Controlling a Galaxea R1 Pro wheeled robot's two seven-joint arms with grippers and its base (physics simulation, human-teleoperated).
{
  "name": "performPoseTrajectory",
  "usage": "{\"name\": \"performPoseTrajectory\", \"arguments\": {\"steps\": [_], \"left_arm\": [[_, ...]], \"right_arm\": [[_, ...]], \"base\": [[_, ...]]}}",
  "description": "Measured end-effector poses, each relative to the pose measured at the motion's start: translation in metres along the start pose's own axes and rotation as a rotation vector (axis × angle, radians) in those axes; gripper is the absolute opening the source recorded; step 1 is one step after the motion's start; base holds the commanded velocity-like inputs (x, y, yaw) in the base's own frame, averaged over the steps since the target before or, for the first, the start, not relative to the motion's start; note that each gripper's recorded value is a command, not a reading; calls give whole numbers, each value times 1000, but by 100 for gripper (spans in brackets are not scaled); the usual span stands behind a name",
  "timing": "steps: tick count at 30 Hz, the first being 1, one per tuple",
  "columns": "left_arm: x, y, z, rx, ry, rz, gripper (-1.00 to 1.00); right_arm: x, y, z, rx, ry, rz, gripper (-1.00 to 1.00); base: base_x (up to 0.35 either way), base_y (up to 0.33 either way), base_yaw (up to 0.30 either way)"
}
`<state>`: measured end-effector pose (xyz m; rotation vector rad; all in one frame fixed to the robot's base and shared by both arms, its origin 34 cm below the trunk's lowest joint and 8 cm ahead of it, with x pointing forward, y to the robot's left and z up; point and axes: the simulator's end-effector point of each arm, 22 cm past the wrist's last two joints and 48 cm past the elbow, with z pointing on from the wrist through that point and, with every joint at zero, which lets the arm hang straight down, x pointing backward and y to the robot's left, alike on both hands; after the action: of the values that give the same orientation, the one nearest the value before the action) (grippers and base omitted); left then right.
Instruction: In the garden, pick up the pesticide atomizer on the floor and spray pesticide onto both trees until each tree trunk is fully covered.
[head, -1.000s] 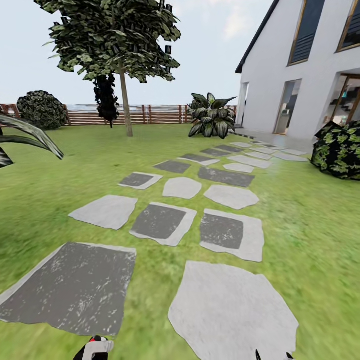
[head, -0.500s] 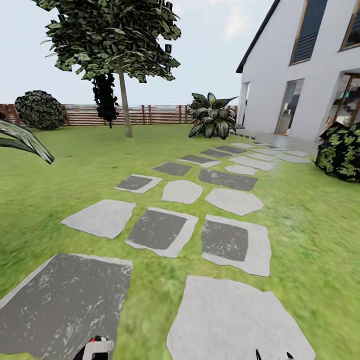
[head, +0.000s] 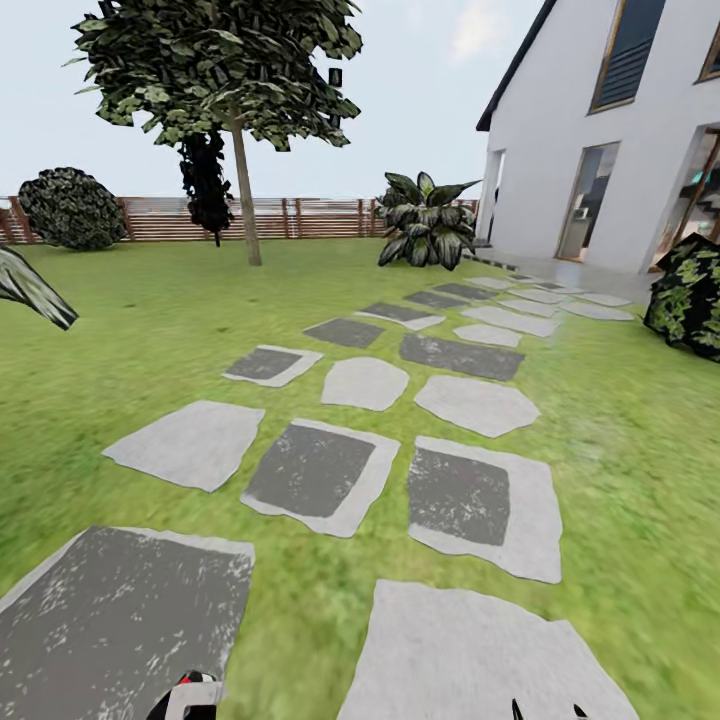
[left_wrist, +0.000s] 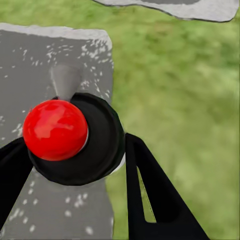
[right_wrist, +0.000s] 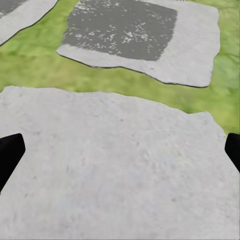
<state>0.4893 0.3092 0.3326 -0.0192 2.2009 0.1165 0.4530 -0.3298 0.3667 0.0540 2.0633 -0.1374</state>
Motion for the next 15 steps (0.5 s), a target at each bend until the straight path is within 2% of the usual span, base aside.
{"name": "performPoseTrajectory", "arguments": {"steps": [15], "left_arm": [[0,0,0,0,0,0,-100]], "right_arm": [[0,0,0,0,1,0,100]], "base": [[340,0,0]]}}
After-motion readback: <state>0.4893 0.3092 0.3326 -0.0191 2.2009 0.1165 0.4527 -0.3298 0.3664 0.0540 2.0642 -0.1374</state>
